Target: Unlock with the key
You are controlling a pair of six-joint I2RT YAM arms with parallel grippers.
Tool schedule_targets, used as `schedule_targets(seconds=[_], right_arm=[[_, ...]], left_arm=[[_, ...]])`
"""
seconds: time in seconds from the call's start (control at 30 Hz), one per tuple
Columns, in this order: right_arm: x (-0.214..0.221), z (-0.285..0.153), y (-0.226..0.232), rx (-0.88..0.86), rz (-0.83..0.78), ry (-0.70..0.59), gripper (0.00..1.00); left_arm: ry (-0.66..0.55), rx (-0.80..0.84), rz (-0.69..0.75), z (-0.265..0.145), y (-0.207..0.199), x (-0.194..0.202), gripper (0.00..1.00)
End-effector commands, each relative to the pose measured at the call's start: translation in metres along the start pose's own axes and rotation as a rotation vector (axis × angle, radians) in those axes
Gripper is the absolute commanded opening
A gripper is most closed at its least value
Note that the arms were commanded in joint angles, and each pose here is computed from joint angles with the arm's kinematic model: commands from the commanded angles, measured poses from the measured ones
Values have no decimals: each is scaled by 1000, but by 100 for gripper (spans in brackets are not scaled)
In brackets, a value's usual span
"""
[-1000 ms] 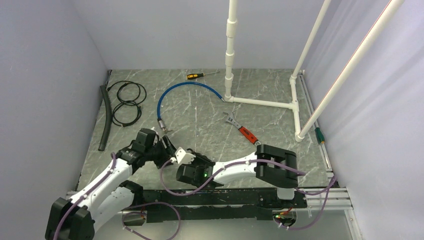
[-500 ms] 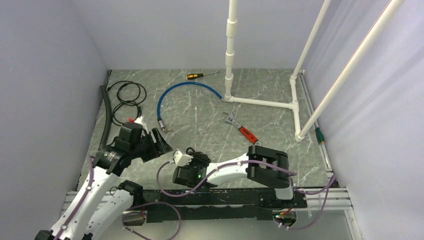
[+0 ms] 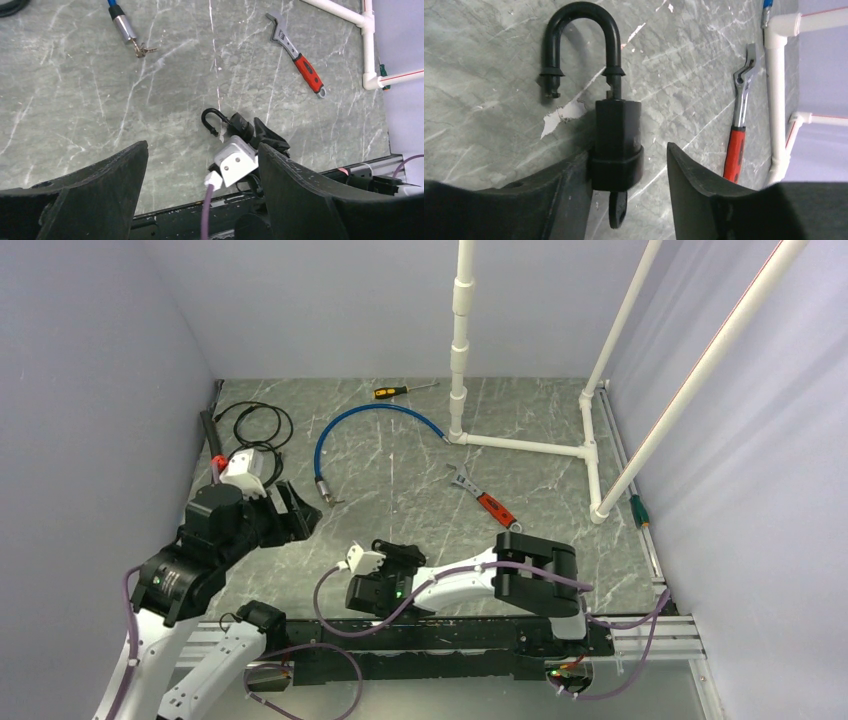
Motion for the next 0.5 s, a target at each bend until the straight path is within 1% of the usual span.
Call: schedule_targets(seconds=[0.0,0.1,0.2,0.27,0.33,0.4,0.47], right_arm=[[-7,-13,-4,-87,66,-30,59],[-10,-21,-1,-184,82,-39,67],[-13,-32,1,-296,109,-51,69],[-18,-46,-3,-386,159,-83,70],[-22,-62,-9,-482,214,-126,71],[-26,-73,-22,-527,298,-180,72],[-34,-83,-40,-563,425,-232,71]], left_arm=[[-68,-13,59,-6,7,-2,86],[-83,-35,48,-7,11,-1,89],[-74,-40,46,-6,11,1,89],[-70,-41,45,-5,11,1,89],[-69,-40,44,-5,11,1,89],[-70,-34,43,-5,11,2,89],[-72,-35,42,-6,11,2,89]])
Point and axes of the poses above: each gripper's point midway between its finger pads, its own z axis out along the fingers, its own y axis along the line the jaws close on, x = y × z, the point moved 6 cm from there along -z, back along the fingers, and after that the axes turned 3 degrees about z, right-handed, at the moved point
